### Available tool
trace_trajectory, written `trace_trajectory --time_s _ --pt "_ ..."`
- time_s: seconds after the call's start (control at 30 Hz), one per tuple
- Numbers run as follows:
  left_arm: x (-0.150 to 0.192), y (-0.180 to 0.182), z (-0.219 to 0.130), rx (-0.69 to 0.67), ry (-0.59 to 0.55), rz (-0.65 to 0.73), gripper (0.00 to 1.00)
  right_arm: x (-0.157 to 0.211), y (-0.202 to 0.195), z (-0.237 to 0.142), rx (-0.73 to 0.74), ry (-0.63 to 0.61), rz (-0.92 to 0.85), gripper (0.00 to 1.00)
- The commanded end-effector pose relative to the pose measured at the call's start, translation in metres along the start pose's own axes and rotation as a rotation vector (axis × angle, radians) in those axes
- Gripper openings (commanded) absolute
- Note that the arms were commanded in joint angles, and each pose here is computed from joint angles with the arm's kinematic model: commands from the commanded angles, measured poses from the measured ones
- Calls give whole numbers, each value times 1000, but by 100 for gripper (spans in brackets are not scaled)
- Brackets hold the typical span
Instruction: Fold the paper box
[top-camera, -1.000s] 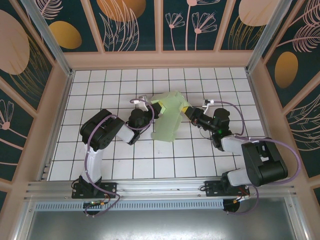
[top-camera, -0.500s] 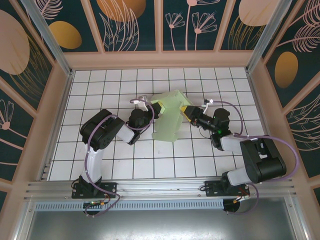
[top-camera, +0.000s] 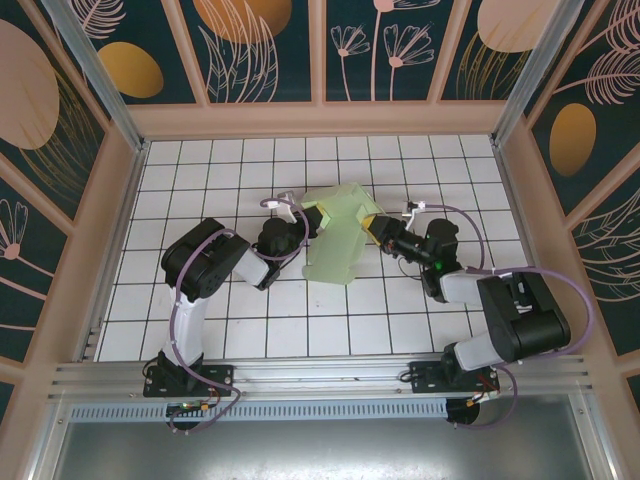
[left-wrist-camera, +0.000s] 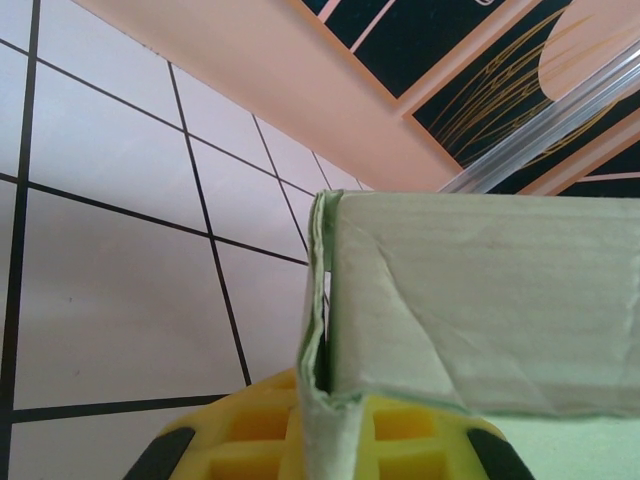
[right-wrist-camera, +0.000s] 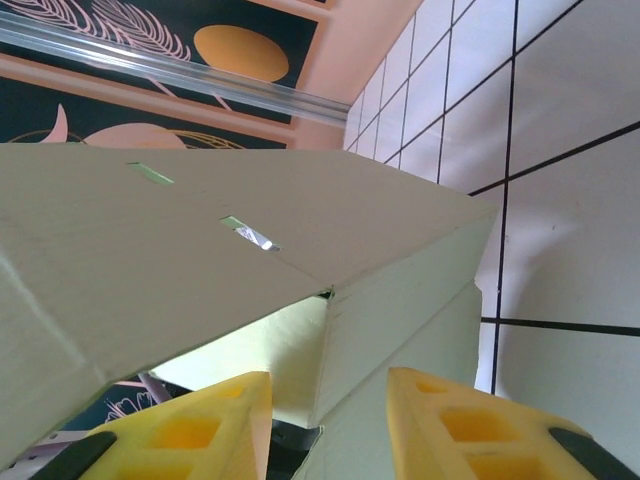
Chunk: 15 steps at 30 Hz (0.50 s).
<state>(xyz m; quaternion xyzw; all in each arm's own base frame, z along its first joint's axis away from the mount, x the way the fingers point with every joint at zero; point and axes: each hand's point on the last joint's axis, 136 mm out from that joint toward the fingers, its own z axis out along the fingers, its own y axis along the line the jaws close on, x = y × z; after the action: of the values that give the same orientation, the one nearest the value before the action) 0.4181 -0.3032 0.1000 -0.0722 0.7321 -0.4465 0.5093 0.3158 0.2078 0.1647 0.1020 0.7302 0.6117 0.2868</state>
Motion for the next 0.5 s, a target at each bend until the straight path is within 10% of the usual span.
trace_trajectory --time_s 0.0,0.47 --pt "0 -5 3 23 -5 22 0 -3 7 6 -26 13 2 34" --pt "2 1 2 0 -8 39 0 -4 -3 10 -3 12 53 0"
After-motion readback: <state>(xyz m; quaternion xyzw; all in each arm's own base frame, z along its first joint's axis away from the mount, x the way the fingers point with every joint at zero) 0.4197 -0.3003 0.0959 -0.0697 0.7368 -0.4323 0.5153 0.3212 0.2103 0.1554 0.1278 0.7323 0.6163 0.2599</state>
